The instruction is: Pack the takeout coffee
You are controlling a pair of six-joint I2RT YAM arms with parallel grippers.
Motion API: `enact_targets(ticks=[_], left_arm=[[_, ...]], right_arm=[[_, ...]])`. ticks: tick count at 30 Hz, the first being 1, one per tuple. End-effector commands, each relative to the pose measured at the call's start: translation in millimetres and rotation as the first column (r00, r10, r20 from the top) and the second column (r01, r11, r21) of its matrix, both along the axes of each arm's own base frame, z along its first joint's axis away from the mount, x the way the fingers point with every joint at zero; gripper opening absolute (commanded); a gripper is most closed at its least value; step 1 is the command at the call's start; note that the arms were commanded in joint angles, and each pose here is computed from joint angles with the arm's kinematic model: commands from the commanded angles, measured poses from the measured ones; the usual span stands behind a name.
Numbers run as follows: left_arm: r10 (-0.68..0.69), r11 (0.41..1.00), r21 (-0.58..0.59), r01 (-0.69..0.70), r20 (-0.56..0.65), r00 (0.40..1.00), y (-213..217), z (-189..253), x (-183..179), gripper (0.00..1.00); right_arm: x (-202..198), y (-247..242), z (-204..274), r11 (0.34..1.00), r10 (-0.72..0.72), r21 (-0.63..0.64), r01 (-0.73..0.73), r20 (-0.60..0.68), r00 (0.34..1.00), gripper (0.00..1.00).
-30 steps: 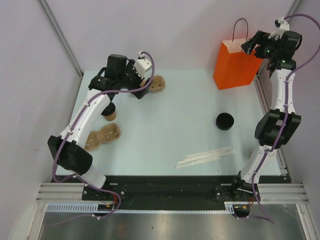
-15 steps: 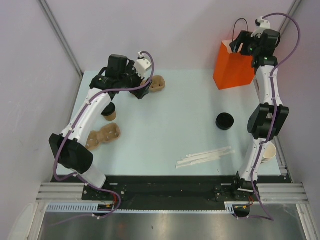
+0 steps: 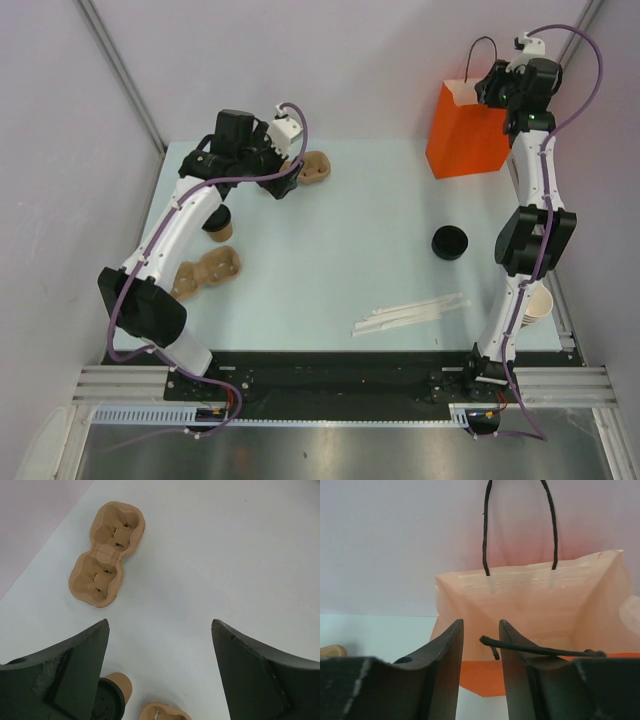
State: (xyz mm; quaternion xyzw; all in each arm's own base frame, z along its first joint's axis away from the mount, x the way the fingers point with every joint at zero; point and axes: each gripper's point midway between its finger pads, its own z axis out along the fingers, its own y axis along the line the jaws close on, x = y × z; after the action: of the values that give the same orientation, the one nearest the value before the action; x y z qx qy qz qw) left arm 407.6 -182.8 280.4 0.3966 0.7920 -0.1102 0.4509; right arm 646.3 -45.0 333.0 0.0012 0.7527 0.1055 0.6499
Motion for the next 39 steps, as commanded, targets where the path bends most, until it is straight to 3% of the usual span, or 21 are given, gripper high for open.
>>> enact_targets(ticks=[1,6,9,17,25,37,39], left_arm=[[0.013,1.0,-0.026,-0.013,0.017,1.0,0.7,11.4,3.5,0.88],[0.023,0.999,-0.031,-0.023,0.011,1.0,2.4,12.5,4.1,0.88],[0.029,0.999,-0.038,-0.029,0.001,1.0,4.3,14.6,4.0,0.88],[0.049,0.997,-0.06,-0.05,-0.016,0.999,10.7,15.7,5.7,0.88],[0.071,0.991,-0.106,-0.076,-0.051,0.996,19.0,16.6,5.9,0.88],[0.143,0.953,-0.251,-0.169,-0.116,0.983,54.5,30.4,5.6,0.88],[0.154,0.947,-0.265,-0.18,-0.116,0.981,60.0,30.0,3.0,0.88]], right_arm=[[3.3,-10.8,34.5,0.999,-0.025,-0.02,0.027,0.101,0.995,0.34],[2.9,1.9,38.2,0.999,0.038,-0.022,-0.036,0.115,0.993,0.09],[1.8,4.8,43.6,0.998,0.058,-0.021,-0.055,0.134,0.989,0.0],[-9.6,21.3,54.1,0.982,0.175,0.043,-0.185,0.174,0.969,0.0],[-34.8,76.9,65.9,0.909,0.388,0.08,-0.408,0.189,0.902,0.0],[-101.1,186.6,104.3,0.743,0.643,0.084,-0.664,0.184,0.743,0.0],[-126.1,220.6,105.2,0.675,0.714,0.105,-0.731,0.16,0.682,0.0]])
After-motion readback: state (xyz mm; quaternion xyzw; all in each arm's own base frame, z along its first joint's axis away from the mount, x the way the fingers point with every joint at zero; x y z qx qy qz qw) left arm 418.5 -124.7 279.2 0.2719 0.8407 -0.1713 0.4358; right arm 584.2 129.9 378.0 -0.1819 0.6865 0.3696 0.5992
